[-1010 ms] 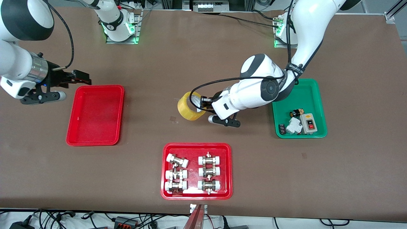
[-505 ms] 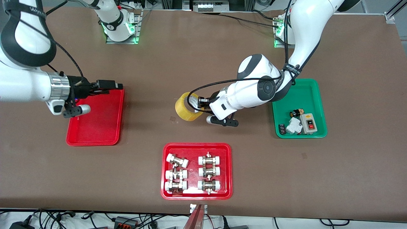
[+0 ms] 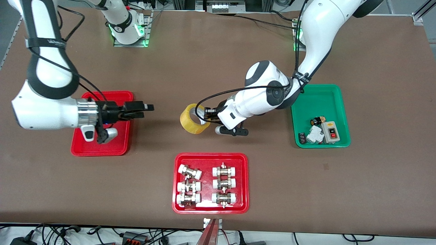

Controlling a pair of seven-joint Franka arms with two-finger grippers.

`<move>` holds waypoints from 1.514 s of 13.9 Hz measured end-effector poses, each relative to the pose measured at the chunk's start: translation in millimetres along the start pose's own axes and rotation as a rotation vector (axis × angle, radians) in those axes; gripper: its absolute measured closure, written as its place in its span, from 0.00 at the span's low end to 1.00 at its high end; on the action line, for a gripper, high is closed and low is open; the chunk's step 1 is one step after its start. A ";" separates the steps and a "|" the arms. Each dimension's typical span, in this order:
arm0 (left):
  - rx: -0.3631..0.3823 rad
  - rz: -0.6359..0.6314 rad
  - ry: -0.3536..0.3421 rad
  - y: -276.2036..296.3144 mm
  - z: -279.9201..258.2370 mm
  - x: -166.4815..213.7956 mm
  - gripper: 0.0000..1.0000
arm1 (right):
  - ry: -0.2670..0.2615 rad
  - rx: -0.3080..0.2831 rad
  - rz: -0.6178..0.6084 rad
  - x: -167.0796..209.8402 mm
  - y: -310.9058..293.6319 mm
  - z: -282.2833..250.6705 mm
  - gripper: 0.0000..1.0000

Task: Left arm passes tape to right arm into tray
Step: 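Grasp the tape with the right gripper beside the left gripper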

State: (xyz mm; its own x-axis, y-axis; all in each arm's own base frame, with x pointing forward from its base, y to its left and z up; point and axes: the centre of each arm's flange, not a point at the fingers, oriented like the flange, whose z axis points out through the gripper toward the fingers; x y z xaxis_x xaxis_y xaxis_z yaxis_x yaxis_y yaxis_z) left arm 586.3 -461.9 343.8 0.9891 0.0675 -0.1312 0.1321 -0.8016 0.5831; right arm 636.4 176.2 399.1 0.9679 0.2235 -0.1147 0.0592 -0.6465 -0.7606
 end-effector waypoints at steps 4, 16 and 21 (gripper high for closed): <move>-0.011 -0.043 0.038 6.0 11.5 -4.0 0.79 | 0.036 -0.035 -0.088 16.6 -7.1 35.8 0.00; -0.010 -0.052 0.041 4.2 14.7 -2.5 0.79 | 0.074 -0.096 -0.146 36.5 -22.2 111.2 0.00; -0.010 -0.057 0.043 2.3 16.2 -1.0 0.79 | 0.077 -0.096 -0.161 37.6 -24.5 108.5 0.44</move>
State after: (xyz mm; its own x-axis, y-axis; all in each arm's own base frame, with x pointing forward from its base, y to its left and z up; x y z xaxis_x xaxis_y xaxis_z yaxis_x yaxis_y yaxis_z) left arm 584.6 -473.4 332.3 0.9818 0.1388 -0.1297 0.1887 -0.7899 0.5835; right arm 644.8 279.6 344.1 0.9597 0.2755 0.0549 0.2336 -0.6741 -0.7007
